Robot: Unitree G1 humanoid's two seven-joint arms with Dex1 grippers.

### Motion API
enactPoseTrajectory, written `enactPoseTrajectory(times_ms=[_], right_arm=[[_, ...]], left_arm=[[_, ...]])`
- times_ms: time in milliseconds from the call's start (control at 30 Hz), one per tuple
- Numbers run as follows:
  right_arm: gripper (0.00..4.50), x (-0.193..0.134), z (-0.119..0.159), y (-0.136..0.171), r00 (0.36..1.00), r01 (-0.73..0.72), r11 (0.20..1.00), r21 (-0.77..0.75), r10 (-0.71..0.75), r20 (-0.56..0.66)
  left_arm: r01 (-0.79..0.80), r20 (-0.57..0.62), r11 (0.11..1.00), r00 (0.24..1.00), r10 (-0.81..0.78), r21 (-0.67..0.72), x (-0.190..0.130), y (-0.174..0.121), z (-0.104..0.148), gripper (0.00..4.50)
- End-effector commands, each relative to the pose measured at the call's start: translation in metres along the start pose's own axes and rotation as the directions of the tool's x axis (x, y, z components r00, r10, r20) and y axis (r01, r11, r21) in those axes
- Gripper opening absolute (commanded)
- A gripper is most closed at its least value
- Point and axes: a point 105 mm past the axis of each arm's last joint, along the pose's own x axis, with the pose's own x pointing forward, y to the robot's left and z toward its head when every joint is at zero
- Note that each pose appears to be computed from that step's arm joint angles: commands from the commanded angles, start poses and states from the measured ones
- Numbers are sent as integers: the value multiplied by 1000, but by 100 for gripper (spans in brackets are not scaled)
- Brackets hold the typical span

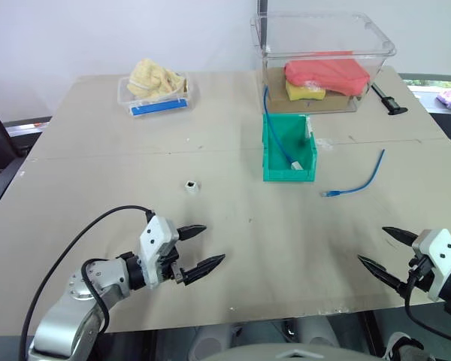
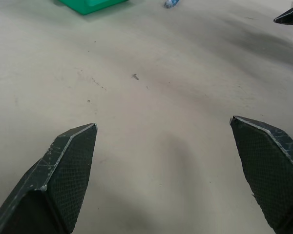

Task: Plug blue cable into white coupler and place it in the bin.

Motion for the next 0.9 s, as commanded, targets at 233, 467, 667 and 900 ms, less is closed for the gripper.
enactPoseTrajectory(times_ms=[233, 467, 667, 900], right_arm=[[444, 21, 26, -24, 1000, 11, 990, -143, -14, -17], [393, 54, 45, -45, 978, -195, 954, -226, 171, -122], [222, 90, 57, -64, 949, -298, 905, -304, 246, -198], [222, 124, 49, -79, 907, -375, 875, -308, 277, -318]], left_arm=[[51, 98, 998, 994, -54, 26, 13, 2, 38, 447], [169, 52, 974, 983, -179, 148, 18, -17, 43, 450], [178, 63, 970, 980, -191, 167, 22, -24, 52, 450], [164, 81, 971, 980, -180, 173, 25, -29, 57, 450]])
